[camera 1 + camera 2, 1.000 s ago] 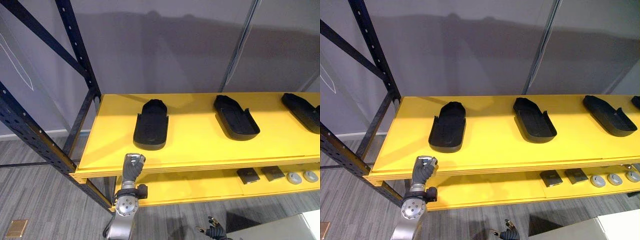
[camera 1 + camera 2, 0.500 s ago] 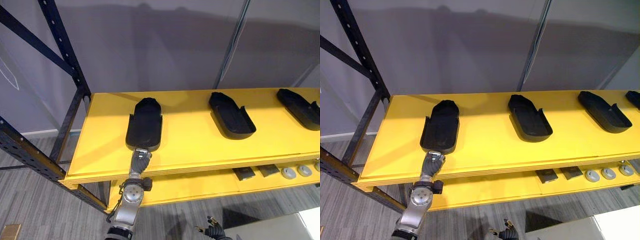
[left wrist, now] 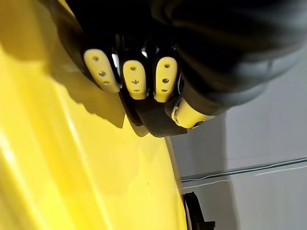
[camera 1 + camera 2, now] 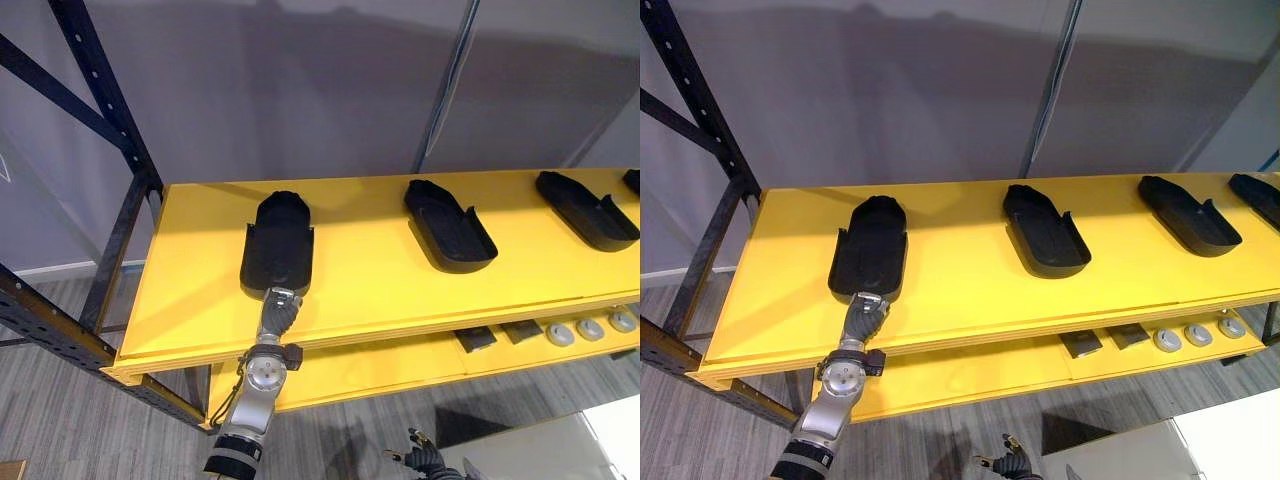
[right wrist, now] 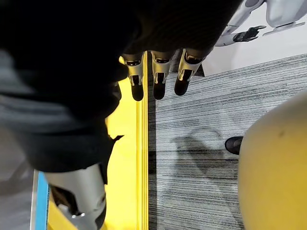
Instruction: Walk over and take plastic housings, then place them on the shelf
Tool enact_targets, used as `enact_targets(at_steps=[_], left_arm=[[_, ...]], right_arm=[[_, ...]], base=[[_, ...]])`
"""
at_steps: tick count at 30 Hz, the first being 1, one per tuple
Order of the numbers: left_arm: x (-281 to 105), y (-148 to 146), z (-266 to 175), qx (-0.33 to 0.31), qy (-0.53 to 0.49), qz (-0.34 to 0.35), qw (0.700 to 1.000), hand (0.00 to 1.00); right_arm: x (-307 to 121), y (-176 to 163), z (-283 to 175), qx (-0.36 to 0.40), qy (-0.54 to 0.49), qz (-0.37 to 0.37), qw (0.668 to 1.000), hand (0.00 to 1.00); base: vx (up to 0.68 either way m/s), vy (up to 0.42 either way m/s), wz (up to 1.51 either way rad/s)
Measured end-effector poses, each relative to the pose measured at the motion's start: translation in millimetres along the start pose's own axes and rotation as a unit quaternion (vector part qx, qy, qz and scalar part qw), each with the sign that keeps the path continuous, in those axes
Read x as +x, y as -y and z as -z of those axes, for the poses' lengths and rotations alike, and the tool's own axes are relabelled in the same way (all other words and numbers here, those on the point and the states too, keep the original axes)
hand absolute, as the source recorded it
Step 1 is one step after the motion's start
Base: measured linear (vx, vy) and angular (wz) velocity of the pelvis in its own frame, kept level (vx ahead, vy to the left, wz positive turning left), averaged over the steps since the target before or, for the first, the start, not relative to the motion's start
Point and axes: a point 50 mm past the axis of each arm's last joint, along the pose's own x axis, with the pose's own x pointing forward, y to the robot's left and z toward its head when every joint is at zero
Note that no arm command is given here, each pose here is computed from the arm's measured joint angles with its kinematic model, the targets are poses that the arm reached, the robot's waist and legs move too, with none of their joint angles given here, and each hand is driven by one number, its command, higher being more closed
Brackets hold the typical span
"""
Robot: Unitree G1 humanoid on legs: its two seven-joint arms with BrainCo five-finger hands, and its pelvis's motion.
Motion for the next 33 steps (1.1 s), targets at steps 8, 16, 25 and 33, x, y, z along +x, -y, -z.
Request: enact_targets(at_steps=[8, 16, 25, 33], left_arm=[[16, -9, -2, 0.014, -0.001, -0.011, 1.0, 1.0], [24, -17, -6, 0.028, 0.007, -0.017, 0.999, 1.0], [18, -20, -12, 0.021, 0.023, -0.024, 0.999, 1.0], [-26, -55, -71, -0.032, 0.182, -0.09, 0.979, 1.0]], right_arm=[[1, 0, -3, -0.001, 0.004, -0.001, 1.0, 0.0], [2, 0, -6, -0.007, 0.008, -0.002, 1.0, 0.0], [3, 1, -7, -0.007, 0.01, -0.003, 1.0, 0.0], [3, 6, -4, -0.014, 0.003, 0.001, 1.0, 0.0]], base=[[-0.01, 0.002, -0.04], [-0.01, 0.002, -0.04], [-0.01, -0.001, 0.0], [-0.02, -0.003, 0.12]])
